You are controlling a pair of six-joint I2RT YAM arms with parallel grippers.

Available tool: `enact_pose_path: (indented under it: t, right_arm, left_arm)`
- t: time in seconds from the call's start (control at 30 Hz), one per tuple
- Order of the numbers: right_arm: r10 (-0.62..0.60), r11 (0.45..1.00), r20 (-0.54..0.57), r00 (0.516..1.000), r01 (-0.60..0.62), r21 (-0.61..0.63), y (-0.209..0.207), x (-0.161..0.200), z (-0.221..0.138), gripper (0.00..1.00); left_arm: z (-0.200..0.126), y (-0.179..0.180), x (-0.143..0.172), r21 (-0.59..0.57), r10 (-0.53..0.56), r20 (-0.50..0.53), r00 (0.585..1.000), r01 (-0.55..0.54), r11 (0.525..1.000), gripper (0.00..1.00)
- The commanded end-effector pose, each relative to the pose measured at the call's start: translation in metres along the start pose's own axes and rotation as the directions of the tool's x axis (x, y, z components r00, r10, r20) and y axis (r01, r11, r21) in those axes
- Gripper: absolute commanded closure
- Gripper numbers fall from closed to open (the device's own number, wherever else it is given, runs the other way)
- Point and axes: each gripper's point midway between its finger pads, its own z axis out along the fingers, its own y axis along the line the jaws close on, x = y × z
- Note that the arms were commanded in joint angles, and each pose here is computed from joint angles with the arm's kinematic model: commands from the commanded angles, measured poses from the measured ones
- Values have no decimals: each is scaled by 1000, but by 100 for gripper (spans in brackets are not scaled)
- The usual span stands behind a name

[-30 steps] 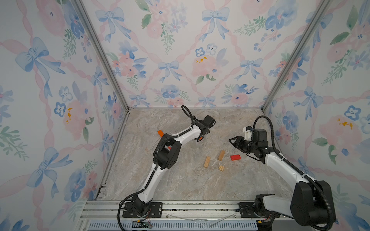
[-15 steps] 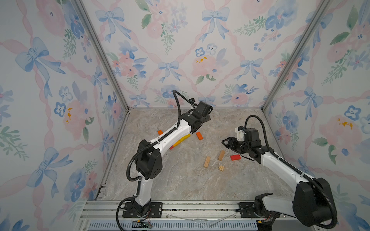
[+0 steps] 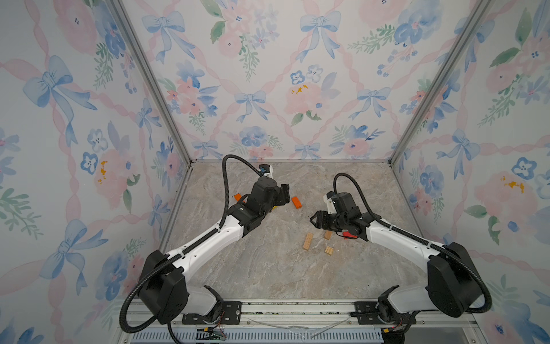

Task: Assemble the letter v with building blocks
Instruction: Pick up the building block from the center of the board.

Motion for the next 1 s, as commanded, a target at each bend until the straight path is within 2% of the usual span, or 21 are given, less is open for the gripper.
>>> enact_pose_path:
  t: [0.0, 0.3, 0.33, 0.53, 0.67, 0.8, 0.97]
  right_arm:
    - [-31, 997, -31, 999, 33, 67, 5, 8, 6, 42]
    - [-146, 961, -127, 981, 171, 216, 10, 38, 17, 42]
    - [-152, 955, -133, 979, 180, 234, 9, 41, 18, 41]
    - [-111, 953, -128, 986, 142, 269, 1, 53, 21, 41]
    - [-102, 951, -147, 984, 140, 277, 1, 61, 26, 41]
    - [-101, 944, -183, 978, 152, 292, 2, 72, 34, 38]
    - [-94, 909, -223, 970, 175, 377, -13, 85, 40, 36]
  left_arm:
    - [-24, 1, -8, 43, 63, 77, 995, -66, 997, 20]
    - [-87, 42, -6, -23, 53, 192, 980, -49, 999, 18]
    - [-90, 50, 3, -39, 52, 190, 980, -46, 998, 17]
    - [-113, 70, 9, -56, 22, 253, 967, -8, 998, 16]
    - [-120, 78, 12, -69, 9, 271, 963, 10, 998, 16]
    - [-117, 83, 20, -92, 22, 238, 971, 0, 996, 16]
    - [-107, 79, 28, -86, 32, 193, 981, -16, 996, 16]
